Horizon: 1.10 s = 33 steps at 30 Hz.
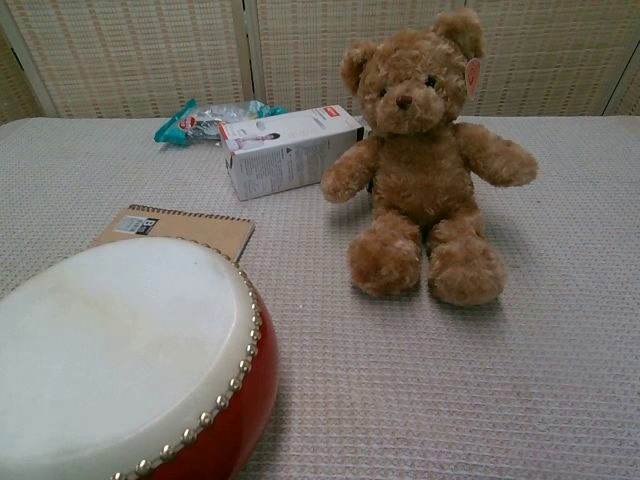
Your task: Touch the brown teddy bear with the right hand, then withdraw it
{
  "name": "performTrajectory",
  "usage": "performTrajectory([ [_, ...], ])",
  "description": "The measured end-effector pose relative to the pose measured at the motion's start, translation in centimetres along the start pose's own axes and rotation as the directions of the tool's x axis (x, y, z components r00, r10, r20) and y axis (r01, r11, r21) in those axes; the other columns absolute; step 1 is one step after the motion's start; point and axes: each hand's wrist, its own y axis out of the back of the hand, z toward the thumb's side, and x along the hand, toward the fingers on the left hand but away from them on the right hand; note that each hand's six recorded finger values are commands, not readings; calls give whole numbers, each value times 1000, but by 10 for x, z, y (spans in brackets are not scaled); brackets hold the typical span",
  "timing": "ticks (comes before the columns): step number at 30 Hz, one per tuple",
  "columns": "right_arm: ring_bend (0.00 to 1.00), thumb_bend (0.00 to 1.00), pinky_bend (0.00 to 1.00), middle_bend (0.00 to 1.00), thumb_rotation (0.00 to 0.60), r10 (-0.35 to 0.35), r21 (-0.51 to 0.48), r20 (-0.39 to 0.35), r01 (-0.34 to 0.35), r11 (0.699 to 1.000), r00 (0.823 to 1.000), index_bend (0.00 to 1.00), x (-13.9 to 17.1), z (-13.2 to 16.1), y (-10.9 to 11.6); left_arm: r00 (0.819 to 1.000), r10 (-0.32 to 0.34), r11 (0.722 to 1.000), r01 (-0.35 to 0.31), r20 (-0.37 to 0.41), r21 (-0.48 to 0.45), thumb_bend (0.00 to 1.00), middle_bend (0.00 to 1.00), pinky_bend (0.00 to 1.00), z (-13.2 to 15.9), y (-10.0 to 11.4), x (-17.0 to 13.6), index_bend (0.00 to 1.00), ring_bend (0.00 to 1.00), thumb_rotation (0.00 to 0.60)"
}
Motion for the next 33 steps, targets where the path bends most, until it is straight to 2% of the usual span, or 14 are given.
performTrajectory([
  [8,80,135,385,193,600,-26,-18,-4,26,1000,1000,60,1,1,3,1000,-2,1000,2,2,1,402,370,604,1,0,0,288,400,600],
  [18,101,141,391,193,600,-118,-30,-14,117,993,993,239,-17,3,2,1000,-20,1000,20,-13,-4,401,371,604,-3,-4,2,287,400,600],
  [21,148,193,424,233,600,-164,-25,-23,164,986,986,316,-28,4,0,1000,-16,1000,16,-19,-8,402,371,604,-5,-2,1,288,400,600],
  [23,153,223,425,238,600,-202,-15,-31,201,979,979,329,-38,5,-1,1000,-8,1000,8,-22,-10,402,370,604,-5,0,-1,288,400,600],
  [29,153,244,419,238,600,-281,48,-81,285,957,956,318,-80,12,-7,1000,12,1000,-12,-18,-14,402,371,604,-2,5,-4,287,400,600],
  [33,153,231,358,238,600,-313,78,-110,323,943,943,287,-111,20,-10,1000,-6,1000,6,-23,-14,403,373,604,-3,1,-3,287,400,600],
])
